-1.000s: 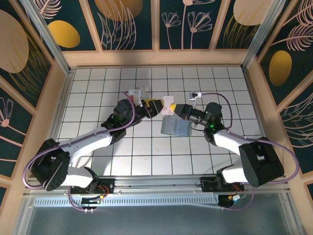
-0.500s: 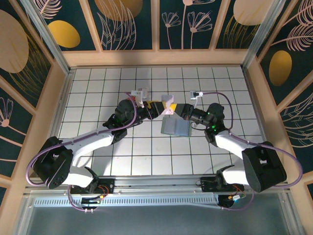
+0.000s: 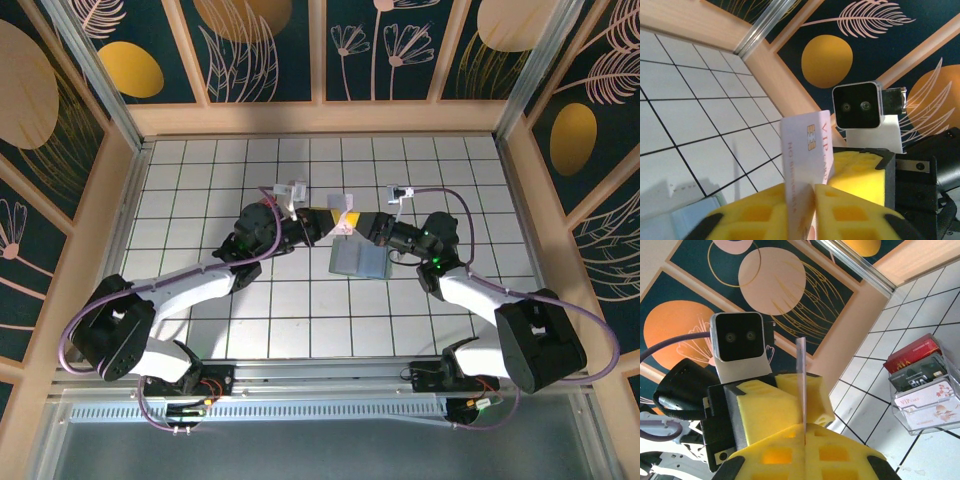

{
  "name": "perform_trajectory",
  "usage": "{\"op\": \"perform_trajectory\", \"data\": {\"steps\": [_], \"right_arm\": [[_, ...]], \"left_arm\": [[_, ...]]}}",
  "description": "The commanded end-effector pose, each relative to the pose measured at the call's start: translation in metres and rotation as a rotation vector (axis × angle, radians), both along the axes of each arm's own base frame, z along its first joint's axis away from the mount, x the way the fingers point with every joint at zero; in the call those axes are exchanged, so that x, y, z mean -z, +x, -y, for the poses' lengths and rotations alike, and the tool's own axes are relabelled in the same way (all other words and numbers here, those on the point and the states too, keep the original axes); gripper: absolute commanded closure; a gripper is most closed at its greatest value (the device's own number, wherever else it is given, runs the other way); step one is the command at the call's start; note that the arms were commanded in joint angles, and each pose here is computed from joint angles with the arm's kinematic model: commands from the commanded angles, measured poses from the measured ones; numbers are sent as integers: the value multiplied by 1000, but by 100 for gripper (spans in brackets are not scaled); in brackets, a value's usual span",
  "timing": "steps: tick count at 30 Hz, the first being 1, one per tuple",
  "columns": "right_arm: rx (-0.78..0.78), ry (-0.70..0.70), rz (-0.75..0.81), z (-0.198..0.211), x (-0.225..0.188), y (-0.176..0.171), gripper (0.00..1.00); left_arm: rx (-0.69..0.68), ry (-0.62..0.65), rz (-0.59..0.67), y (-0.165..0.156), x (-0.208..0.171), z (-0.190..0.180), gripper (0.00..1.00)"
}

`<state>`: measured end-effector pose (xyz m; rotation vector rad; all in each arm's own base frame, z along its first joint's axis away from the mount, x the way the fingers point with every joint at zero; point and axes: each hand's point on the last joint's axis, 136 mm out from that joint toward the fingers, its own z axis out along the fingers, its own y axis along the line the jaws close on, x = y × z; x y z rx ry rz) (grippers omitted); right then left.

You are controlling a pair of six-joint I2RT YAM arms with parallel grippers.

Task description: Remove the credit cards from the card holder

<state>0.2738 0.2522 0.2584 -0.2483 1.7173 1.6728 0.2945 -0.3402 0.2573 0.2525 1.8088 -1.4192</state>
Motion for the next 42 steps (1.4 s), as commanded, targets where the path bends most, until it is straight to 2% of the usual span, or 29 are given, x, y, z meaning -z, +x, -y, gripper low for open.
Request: {"op": "perform_trajectory", "data": {"steps": [1,4,5,7,10,13,16,18,23,30,37,42], "right_arm": [[-39,18,61,-5,-17,-6,100],[-30,-13,50,-6,-12,-2,98],[-18,-30,43,-6,-10,1,89],[18,-71,35,-4,-5,6,82],[110,-173,7,4,8,18,68],[231,-294,-23,19,22,29,54],[325,-370,-27,36,28,31,47],[390,-399,-28,48,28,31,44],[527,-469,-50,75,32,34,41],[638,-516,-89,97,39,37,40],[673,-519,-108,102,42,40,40],[688,-525,-111,105,42,41,38]], "left_arm": [[20,-32,60,-3,-17,1,91],[-15,16,78,0,-17,-4,100],[-32,48,82,3,-14,-6,100],[-62,130,93,8,-9,-9,100],[-114,311,115,20,0,-18,100],[-185,546,132,35,12,-37,100],[-245,735,151,46,22,-59,100],[-256,815,171,50,27,-69,100],[-261,933,188,64,41,-98,100],[-231,1102,189,78,68,-130,100],[-93,1242,247,74,97,-140,100],[-24,1279,260,73,109,-141,100]]}}
